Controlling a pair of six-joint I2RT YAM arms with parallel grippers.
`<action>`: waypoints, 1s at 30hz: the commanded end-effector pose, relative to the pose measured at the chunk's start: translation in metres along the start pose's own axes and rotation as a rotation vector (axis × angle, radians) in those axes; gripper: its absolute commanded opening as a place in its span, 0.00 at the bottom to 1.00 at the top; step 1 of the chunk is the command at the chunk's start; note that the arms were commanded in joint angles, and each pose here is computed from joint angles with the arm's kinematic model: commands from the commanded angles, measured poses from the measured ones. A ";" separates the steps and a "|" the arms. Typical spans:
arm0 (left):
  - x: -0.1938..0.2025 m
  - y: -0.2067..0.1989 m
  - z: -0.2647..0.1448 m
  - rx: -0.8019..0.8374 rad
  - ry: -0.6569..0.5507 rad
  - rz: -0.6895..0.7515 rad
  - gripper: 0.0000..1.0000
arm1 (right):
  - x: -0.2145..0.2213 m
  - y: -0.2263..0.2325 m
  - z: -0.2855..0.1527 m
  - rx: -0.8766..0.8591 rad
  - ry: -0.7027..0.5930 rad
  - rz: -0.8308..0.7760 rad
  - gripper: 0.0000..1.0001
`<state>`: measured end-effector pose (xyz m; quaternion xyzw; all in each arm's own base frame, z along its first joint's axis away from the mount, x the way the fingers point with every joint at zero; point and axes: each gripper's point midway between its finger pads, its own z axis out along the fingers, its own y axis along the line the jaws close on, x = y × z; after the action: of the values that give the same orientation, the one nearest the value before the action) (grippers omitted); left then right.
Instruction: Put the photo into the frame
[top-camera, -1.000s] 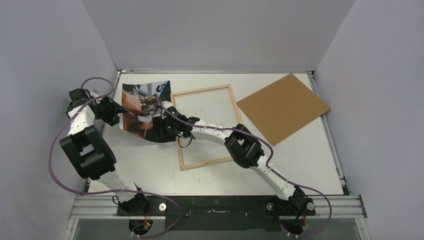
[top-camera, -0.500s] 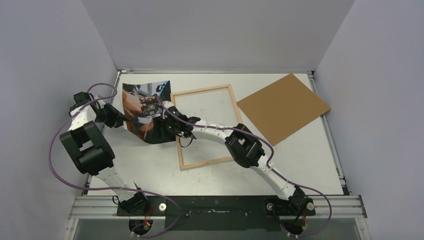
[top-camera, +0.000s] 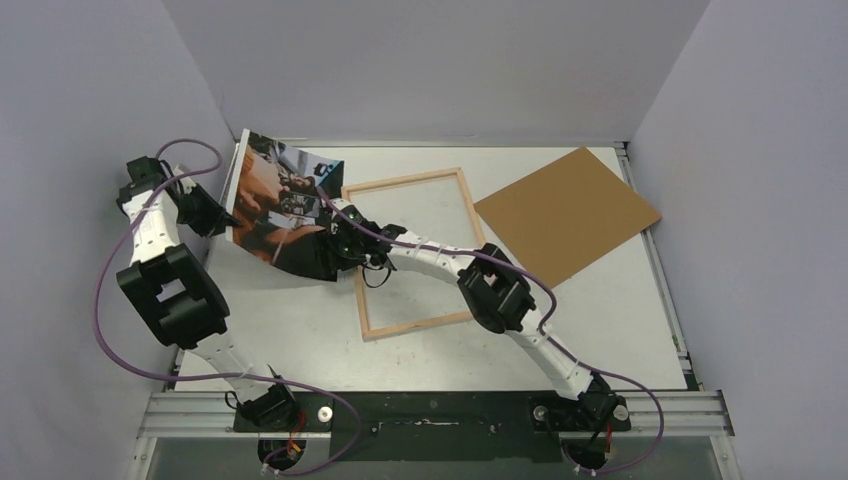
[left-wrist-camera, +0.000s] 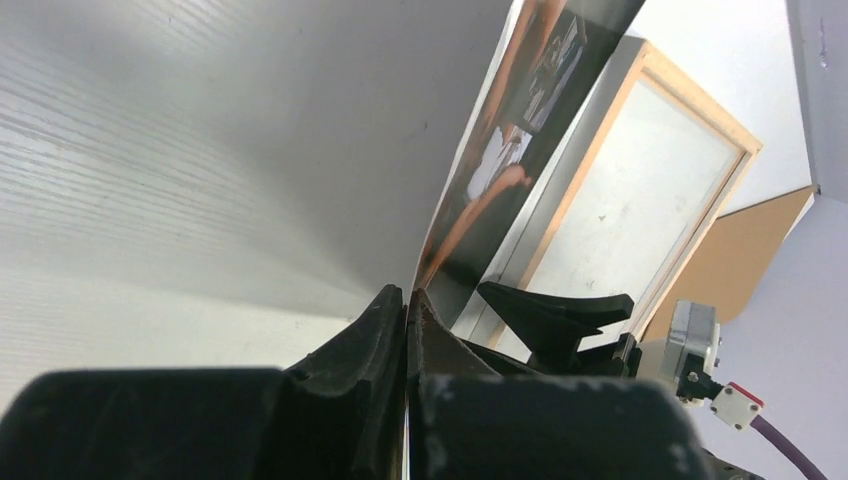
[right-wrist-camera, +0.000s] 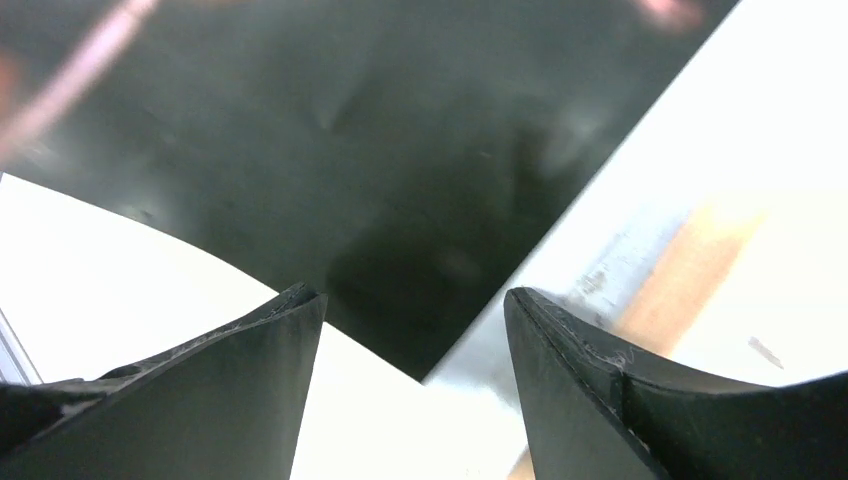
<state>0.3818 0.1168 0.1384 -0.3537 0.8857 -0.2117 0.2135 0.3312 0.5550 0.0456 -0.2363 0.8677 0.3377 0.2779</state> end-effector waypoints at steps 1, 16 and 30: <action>-0.024 -0.026 -0.047 0.006 -0.115 0.078 0.00 | -0.054 0.014 -0.055 0.019 -0.087 -0.051 0.68; -0.052 -0.113 -0.147 0.162 -0.366 0.106 0.00 | -0.128 0.094 -0.146 0.032 -0.543 -0.447 0.75; 0.001 -0.150 -0.155 0.212 -0.316 0.134 0.00 | -0.138 0.133 -0.148 0.011 -0.718 -0.631 0.74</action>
<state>0.3918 0.0682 0.3308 -0.3087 0.8388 -0.2238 0.3886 0.2997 0.5662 0.2556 -0.3764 0.6417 0.2975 0.5983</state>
